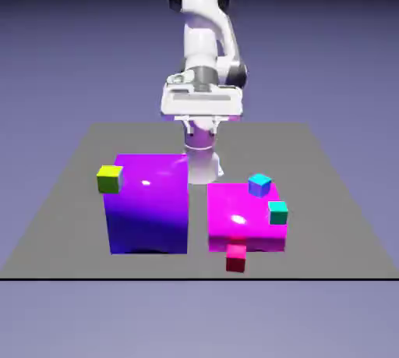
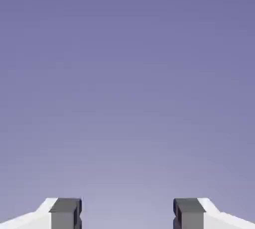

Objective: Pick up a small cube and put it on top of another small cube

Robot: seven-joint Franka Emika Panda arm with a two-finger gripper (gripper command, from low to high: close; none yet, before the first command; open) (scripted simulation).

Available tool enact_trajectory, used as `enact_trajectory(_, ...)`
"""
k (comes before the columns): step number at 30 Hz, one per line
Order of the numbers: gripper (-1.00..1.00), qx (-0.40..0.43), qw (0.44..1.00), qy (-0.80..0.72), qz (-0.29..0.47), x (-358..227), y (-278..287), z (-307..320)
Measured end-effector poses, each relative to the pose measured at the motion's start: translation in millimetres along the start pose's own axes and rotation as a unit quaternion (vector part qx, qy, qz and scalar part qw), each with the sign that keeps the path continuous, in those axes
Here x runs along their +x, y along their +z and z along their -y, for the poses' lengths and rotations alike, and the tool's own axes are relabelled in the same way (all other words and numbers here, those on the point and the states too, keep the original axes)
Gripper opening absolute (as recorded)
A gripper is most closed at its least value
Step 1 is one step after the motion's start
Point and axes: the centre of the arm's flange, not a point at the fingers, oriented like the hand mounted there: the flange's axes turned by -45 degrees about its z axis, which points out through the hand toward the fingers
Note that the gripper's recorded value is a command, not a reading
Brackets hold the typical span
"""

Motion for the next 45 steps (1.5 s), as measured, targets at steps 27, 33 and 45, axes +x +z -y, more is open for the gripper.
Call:
enact_trajectory(27, 0.00, -0.020, 0.913, 0.097, 0.395, -98, 273, 95)
enact_trajectory(33, -1.00, -0.020, 0.913, 0.096, 0.396, -139, 311, 97)
enact_trajectory(45, -1.00, -0.150, 0.844, 0.361, 0.366, 5, 185, -68)
